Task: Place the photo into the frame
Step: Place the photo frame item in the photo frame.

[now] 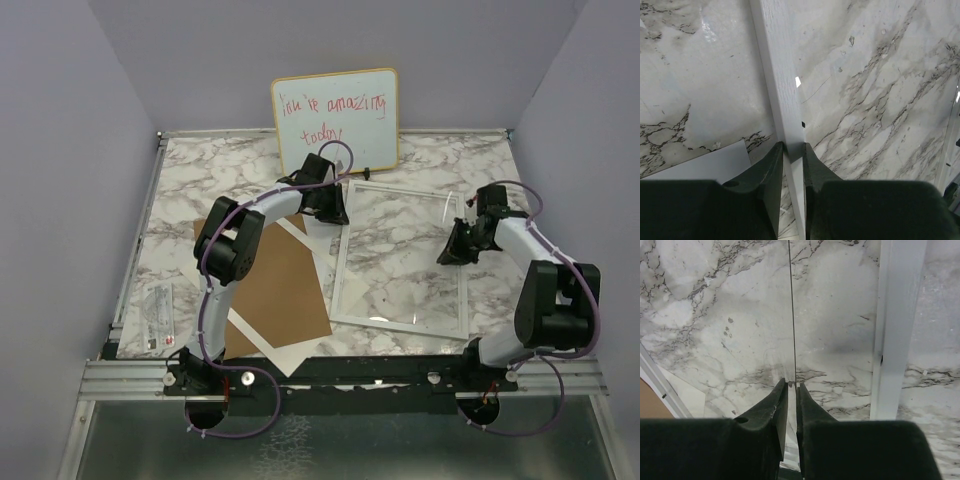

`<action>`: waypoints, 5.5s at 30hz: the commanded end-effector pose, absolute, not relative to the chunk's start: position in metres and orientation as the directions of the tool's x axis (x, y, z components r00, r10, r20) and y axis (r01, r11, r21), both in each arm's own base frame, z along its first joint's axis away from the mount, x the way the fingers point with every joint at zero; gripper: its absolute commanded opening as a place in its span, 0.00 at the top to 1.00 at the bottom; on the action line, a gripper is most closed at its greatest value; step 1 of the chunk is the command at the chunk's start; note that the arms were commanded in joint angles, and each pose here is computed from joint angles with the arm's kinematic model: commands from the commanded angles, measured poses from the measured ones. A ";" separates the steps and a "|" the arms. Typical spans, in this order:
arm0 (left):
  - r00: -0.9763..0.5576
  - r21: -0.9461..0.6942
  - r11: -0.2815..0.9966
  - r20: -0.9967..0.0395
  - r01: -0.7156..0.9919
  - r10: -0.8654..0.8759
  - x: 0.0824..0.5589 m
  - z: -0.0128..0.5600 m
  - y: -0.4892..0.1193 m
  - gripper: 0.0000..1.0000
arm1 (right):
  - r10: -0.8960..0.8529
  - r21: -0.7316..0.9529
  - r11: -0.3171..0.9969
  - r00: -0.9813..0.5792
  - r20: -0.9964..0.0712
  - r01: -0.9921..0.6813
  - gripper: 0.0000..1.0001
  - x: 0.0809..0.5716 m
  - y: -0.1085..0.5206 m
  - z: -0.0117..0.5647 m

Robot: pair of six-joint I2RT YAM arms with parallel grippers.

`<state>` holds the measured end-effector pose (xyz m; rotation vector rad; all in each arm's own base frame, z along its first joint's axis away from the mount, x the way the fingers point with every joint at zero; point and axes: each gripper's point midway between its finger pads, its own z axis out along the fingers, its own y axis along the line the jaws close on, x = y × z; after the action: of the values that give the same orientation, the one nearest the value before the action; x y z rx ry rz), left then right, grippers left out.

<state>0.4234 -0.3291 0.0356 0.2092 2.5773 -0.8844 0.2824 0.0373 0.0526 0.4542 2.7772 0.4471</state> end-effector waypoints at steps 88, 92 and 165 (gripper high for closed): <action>-0.887 -0.234 0.953 -0.457 0.193 0.068 0.429 -0.029 -0.247 0.93 | 0.170 0.516 0.856 -0.957 -0.234 0.026 0.94 0.285 0.074 0.089; -0.887 -0.239 0.951 -0.457 0.195 0.067 0.431 -0.028 -0.248 0.92 | 0.145 0.544 0.839 -0.964 -0.223 0.000 0.95 0.281 0.082 0.089; -0.894 -0.412 0.870 -0.442 0.271 0.070 0.440 -0.020 -0.287 0.46 | 0.481 0.901 0.434 -0.841 -0.246 -0.015 0.99 0.297 0.142 0.259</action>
<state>0.4712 -0.3025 0.0383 0.2406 2.4509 -0.7296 0.3021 0.1326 0.2393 0.4483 2.2750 1.2973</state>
